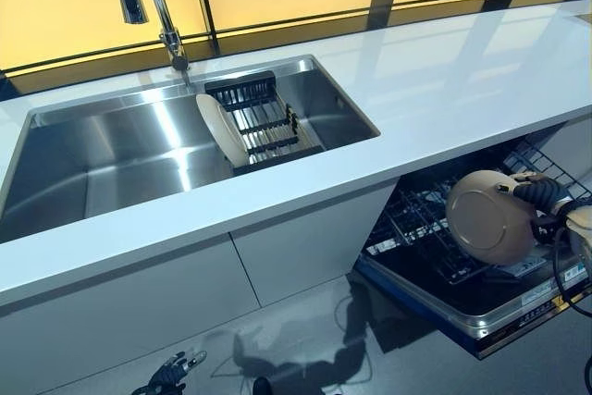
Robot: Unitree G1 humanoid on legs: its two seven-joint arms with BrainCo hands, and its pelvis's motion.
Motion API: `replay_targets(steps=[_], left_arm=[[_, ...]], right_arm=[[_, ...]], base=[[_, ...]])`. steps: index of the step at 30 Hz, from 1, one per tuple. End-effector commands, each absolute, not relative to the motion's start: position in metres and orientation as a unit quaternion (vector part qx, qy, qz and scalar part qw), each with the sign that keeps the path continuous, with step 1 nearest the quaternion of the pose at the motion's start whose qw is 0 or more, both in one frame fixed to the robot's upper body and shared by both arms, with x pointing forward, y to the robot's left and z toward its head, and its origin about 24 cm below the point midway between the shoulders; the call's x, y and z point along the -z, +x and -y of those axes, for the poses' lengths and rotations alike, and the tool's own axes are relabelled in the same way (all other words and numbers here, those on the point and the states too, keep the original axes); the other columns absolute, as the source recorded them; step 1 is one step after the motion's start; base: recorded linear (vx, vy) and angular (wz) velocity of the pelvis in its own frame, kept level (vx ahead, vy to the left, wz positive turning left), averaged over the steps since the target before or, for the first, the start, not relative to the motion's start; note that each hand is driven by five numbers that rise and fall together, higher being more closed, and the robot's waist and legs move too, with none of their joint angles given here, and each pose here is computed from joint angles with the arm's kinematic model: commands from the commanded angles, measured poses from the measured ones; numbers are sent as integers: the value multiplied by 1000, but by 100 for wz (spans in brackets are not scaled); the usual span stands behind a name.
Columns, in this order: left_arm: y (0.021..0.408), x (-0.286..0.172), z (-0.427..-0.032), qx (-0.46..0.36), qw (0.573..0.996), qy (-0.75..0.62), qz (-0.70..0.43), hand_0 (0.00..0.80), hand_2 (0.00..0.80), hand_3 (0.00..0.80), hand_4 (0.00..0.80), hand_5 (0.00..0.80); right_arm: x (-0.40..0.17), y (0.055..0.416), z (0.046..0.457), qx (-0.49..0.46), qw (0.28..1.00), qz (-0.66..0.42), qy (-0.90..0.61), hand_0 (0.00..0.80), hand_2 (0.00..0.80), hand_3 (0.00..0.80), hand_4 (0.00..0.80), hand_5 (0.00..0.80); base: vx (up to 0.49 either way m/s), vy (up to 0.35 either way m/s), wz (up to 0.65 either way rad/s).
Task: Take plates into dishwasher
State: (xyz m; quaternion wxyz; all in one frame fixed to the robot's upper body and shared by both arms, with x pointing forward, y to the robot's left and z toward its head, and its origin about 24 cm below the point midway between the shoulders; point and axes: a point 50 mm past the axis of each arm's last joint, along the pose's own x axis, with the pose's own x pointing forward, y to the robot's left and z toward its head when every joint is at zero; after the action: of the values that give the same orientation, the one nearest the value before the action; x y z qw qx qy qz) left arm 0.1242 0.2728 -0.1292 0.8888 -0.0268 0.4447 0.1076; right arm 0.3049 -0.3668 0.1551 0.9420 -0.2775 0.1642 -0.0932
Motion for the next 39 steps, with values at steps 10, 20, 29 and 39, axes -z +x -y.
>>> replay_targets(steps=[10,20,29,39], left_arm=[[144,123,-264,-81,906,-23,-415,0,0,0,0,0],[145,123,-262,-78,907,-26,-412,0,0,0,0,0],[146,123,-260,-77,909,-31,-409,0,0,0,0,0],[145,123,-260,-75,909,-31,-409,0,0,0,0,0]], right_arm=[[-175,328,349,113,932,-102,-330,800,800,800,800,800],[-154,329,348,112,929,-131,-329,800,800,800,800,800],[-138,327,352,116,919,-161,-341,800,800,800,800,800],[-123,323,356,115,911,-190,-349,800,800,800,800,800]], base=[[-1,0,2],[0,0,0],[-1,3,2],[0,1,2]])
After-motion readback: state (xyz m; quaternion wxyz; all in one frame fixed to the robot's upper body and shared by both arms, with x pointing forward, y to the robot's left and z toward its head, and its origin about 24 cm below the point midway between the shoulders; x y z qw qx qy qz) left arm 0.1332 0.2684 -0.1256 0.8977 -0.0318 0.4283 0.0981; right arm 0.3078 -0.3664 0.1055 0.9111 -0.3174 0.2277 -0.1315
